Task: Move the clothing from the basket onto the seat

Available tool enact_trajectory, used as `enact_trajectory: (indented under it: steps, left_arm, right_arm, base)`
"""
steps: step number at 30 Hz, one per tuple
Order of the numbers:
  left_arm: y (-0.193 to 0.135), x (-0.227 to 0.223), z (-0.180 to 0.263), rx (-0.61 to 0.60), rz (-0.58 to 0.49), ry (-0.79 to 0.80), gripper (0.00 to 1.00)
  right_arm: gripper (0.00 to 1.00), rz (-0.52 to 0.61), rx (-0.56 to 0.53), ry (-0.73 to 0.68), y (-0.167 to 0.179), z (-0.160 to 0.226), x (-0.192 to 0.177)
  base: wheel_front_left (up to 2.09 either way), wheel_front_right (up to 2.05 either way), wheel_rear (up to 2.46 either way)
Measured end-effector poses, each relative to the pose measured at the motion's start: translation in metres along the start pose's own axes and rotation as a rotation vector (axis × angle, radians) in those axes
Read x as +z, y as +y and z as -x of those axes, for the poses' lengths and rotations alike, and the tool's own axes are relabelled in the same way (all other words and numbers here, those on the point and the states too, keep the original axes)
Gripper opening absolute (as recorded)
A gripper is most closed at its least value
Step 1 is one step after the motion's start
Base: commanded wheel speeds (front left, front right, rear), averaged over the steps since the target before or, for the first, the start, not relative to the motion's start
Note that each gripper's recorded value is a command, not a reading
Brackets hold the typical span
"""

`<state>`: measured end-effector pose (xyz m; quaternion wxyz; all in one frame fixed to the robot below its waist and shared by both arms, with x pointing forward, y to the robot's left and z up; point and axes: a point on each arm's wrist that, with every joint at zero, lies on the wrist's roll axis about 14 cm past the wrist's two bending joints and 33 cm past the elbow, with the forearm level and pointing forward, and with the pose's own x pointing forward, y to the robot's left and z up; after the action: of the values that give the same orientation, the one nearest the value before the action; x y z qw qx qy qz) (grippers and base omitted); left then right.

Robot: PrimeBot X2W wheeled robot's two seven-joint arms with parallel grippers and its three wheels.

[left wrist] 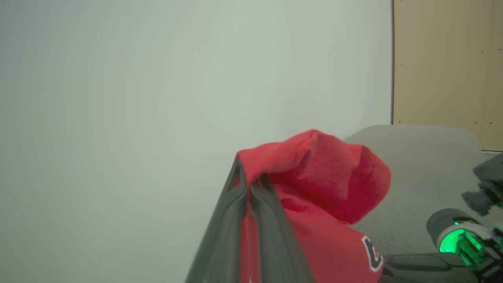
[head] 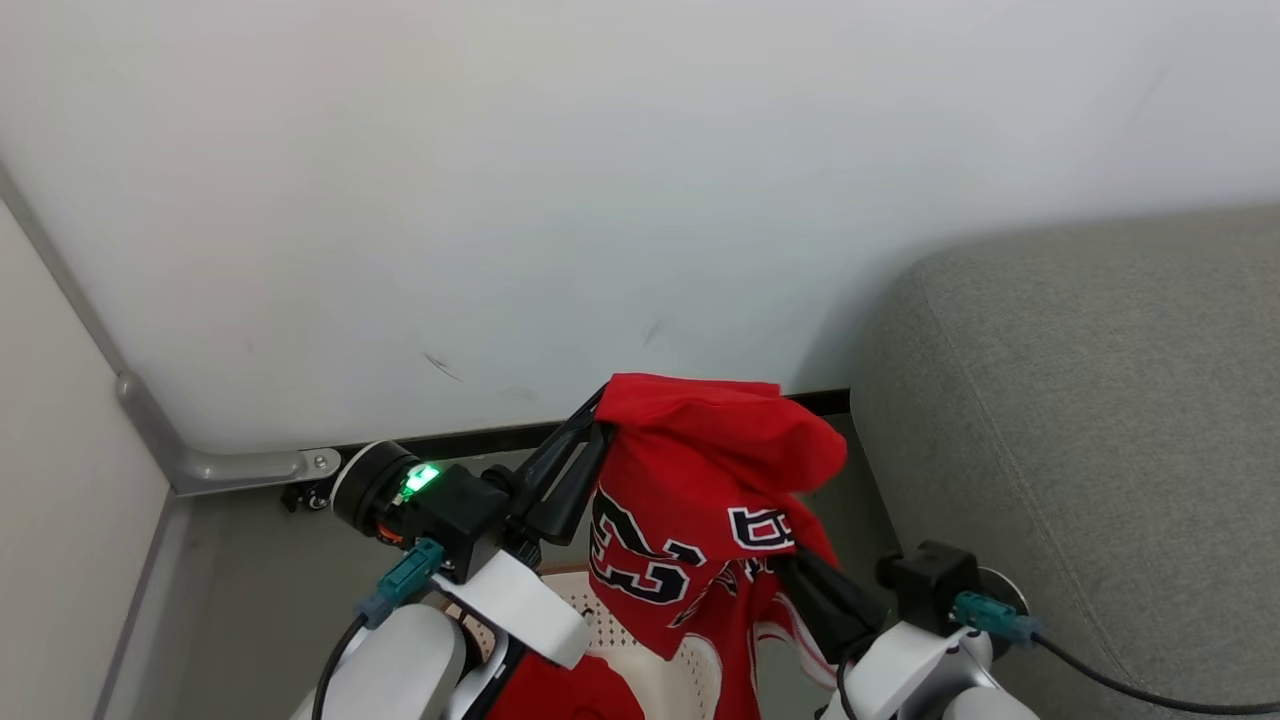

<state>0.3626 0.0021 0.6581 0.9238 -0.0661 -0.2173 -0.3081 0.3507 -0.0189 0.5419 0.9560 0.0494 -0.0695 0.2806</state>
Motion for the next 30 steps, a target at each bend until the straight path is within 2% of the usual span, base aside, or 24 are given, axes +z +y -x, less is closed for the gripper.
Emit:
enact_trajectory:
  steps: [9,16,30]
  left_arm:
    - [0.025,-0.029,0.012,0.077,-0.004,0.089,0.00]
    - [0.016,-0.041,0.013,0.062,0.020,0.119,0.00]
    - [0.010,-0.049,0.019,0.053,0.044,0.142,0.00]
  right_arm:
    - [0.00,-0.030,-0.126,-0.075,-0.040,0.004,0.022]
    - [0.00,-0.023,-0.212,-0.143,-0.069,0.008,0.044]
    - [0.00,-0.069,-0.203,-0.320,-0.072,0.000,0.100]
  base:
    - [0.00,0.00,0.00]
    - [0.00,0.00,0.00]
    - [0.00,0.00,0.00]
